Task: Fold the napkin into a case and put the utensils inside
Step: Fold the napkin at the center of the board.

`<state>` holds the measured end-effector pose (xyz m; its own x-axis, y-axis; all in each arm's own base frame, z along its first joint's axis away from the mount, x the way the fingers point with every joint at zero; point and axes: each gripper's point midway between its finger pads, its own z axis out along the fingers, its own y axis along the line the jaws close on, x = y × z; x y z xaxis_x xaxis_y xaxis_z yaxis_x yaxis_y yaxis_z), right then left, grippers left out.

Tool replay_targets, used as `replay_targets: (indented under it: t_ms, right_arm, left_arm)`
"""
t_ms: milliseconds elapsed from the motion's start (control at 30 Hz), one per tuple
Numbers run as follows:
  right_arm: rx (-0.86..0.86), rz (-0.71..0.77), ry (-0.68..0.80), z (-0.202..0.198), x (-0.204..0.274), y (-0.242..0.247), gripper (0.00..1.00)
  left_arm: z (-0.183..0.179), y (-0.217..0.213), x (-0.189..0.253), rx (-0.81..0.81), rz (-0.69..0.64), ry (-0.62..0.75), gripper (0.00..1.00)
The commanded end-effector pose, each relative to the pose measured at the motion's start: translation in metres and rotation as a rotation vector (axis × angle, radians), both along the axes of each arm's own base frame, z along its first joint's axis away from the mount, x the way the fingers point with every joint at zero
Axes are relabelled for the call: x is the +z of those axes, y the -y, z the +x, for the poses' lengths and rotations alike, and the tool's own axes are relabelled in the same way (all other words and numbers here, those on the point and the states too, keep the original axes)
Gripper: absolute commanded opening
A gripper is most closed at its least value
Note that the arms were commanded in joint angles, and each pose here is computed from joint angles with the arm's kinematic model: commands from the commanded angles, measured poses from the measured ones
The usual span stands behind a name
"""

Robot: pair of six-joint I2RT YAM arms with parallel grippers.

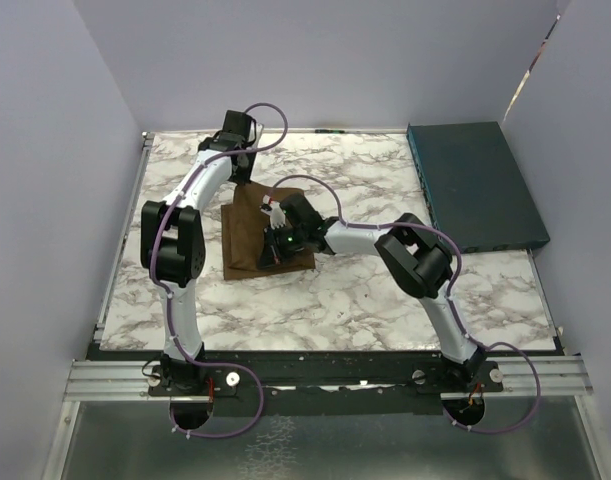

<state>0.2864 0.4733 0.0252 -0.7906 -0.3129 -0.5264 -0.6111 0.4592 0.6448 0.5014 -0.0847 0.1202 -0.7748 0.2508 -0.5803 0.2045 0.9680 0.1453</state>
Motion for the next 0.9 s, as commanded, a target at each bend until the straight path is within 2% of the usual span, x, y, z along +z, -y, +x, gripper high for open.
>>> replay_targets:
  t_ms: [0,233,400,600,867]
  right_arm:
    - [0.005,-0.01,0.02,-0.002,-0.003,0.0,0.01]
    - [-0.008,0.091,0.128,0.008,0.059,-0.001,0.01]
    - [-0.1,0.157,0.149,0.03,0.098,0.035,0.01]
    - [-0.142,0.105,0.046,0.037,0.063,0.077,0.01]
    - [-0.168,0.08,-0.069,0.052,0.011,0.073,0.01]
  left_arm:
    - [-0.013,-0.005,-0.016,-0.022,0.052,-0.06,0.0]
    - [-0.02,-0.005,-0.013,-0.028,0.045,-0.062,0.0]
    - [-0.023,0.001,-0.004,-0.037,0.02,-0.047,0.0]
    - [-0.033,0.01,0.0,-0.06,0.011,-0.054,0.0]
    - [-0.053,0.039,0.013,-0.117,-0.06,-0.073,0.0]
